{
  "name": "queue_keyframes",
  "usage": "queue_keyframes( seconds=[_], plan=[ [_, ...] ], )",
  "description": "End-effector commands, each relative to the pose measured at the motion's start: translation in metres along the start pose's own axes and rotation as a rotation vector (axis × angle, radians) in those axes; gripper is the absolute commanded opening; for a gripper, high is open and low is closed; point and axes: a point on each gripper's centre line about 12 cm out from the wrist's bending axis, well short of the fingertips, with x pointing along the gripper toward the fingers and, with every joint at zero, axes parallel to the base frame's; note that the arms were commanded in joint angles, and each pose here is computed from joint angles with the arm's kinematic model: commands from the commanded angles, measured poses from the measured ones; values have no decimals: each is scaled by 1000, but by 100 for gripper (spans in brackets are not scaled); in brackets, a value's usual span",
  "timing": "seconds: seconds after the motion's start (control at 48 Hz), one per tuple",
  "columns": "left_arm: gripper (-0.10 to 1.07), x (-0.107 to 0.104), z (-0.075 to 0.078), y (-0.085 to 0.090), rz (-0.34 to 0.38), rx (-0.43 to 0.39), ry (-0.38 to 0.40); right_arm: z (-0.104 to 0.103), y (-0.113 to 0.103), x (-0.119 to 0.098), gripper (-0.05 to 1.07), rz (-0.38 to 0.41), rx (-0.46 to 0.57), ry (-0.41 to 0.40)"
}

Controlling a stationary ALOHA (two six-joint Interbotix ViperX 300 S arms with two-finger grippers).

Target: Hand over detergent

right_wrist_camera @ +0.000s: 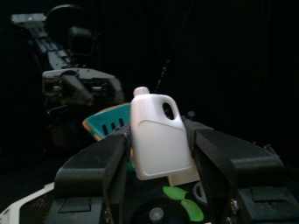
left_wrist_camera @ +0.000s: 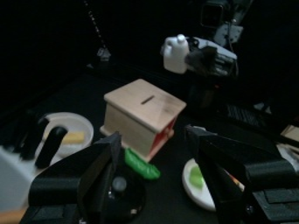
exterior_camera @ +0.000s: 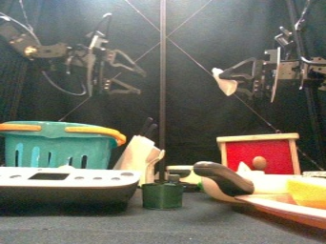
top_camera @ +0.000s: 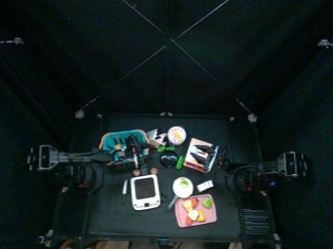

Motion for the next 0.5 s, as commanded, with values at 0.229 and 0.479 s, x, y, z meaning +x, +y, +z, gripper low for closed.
queue_keyframes(
  seconds=[0.229, 0.479],
  plan=[
    [94, 84, 12, -16, 9, -117, -69, -4, 4, 5, 76, 27, -8, 74],
    [95, 100, 4, -36, 23, -238, -58, -4, 5, 5, 76, 43, -22, 79]
  ],
)
